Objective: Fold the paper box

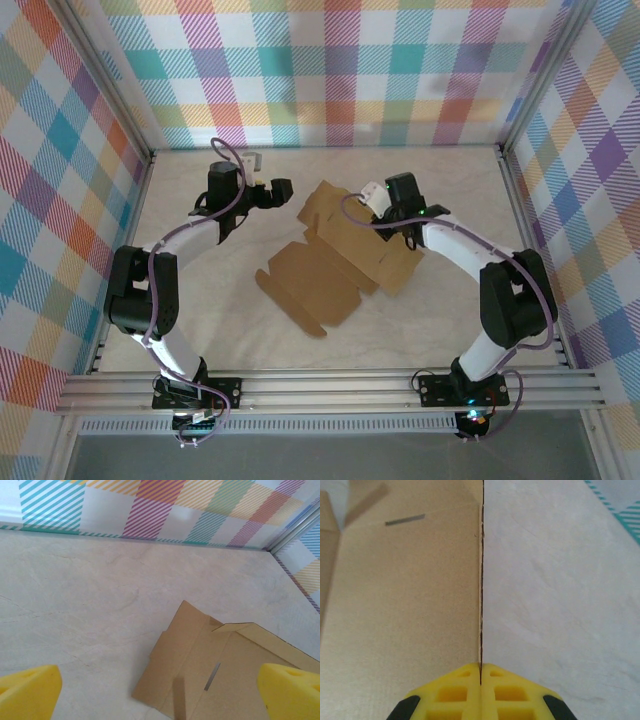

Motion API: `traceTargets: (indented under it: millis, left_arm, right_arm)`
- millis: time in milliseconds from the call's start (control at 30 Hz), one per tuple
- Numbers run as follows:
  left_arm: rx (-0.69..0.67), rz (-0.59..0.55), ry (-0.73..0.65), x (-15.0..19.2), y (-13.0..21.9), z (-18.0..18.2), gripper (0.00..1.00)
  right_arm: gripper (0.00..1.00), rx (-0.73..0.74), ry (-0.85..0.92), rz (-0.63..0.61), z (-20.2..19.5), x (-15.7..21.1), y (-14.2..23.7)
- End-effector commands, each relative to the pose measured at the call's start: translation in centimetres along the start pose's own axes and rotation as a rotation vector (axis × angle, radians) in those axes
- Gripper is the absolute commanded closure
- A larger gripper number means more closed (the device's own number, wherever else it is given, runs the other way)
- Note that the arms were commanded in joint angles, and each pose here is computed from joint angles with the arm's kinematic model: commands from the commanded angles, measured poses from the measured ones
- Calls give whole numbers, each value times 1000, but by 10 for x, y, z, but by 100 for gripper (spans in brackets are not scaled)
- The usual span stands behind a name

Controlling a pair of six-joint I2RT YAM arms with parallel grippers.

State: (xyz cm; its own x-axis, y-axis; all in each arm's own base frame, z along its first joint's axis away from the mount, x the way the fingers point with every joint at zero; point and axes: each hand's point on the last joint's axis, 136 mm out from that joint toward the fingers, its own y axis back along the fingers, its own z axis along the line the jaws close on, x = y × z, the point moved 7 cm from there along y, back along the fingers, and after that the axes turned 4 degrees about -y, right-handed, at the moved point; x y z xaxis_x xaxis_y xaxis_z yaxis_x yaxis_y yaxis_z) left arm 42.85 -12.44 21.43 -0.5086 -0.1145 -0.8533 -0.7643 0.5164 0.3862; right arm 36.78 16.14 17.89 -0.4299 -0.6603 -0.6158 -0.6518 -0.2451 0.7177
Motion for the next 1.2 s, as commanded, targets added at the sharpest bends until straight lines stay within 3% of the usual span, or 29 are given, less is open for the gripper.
traceTargets:
  millis: [0,200,367,567,667,833,1000,1167]
  left_arm:
    - [-14,9,24,7,-4,9,0]
    - [1,25,8,11,-8,6,0]
    - [10,75,-78,13,-15,-5,1]
    - [96,161,-87,0,-39,-29,20]
    - [143,208,-46,-7,-55,-44,22]
    - [164,302,58,-21,-76,-75,15]
    - [84,431,289,-31,-97,-85,25]
    - [74,510,324,-29,-114,-95,29]
  right_arm:
    - [100,244,85,-91,-17,-18,12]
    - [100,362,200,-98,-1,-15,6]
    - [100,335,178,-108,2,-16,10]
    - [100,236,158,-108,8,-20,13]
    - [100,229,154,-106,8,-22,15]
    - [100,204,155,-72,9,-22,14]
    - [100,185,160,-69,11,-21,11]
    - [100,175,168,-75,11,-23,11]
